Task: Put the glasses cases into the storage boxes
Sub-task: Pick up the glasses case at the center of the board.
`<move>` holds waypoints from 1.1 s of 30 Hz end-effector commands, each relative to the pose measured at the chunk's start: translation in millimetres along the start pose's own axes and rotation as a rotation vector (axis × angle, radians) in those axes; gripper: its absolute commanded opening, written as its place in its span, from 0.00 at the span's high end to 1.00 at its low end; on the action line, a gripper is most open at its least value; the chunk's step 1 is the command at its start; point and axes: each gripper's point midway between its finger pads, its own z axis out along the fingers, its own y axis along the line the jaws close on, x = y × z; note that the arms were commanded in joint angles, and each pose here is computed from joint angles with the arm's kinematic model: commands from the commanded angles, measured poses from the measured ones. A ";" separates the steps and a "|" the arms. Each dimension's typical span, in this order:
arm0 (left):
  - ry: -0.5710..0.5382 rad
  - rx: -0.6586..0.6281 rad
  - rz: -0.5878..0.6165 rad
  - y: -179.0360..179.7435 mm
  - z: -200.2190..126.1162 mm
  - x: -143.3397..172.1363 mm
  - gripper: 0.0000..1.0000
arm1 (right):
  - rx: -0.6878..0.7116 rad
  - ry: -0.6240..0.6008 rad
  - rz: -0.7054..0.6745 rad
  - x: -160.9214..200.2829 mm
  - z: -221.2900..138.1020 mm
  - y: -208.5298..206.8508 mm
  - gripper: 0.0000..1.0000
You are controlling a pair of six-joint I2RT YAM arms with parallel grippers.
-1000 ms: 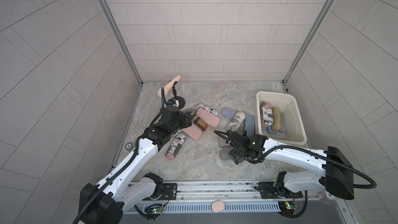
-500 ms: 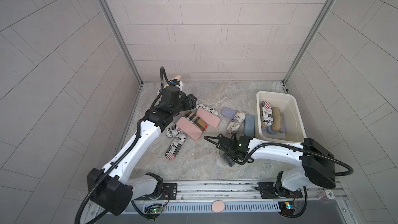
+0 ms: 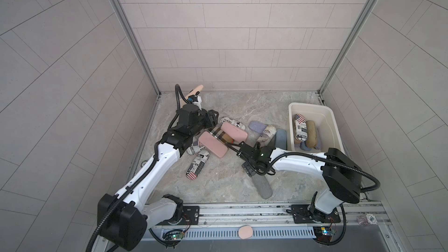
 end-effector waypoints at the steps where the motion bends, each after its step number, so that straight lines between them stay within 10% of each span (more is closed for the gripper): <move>1: -0.005 0.071 -0.031 -13.4 3.0 -4.8 0.31 | -0.052 0.001 0.017 5.6 -13.9 0.2 0.21; 9: 0.032 0.096 -0.055 -16.4 9.9 2.2 0.31 | -0.068 0.008 0.117 46.4 -42.7 -9.3 0.19; 20: 0.071 0.132 -0.092 -22.3 17.2 12.2 0.32 | -0.047 -0.114 0.615 66.7 -48.0 -27.0 0.16; 33: 0.095 0.154 -0.074 -33.2 17.5 21.5 0.33 | -0.094 -0.089 0.720 58.6 -33.6 -8.3 0.14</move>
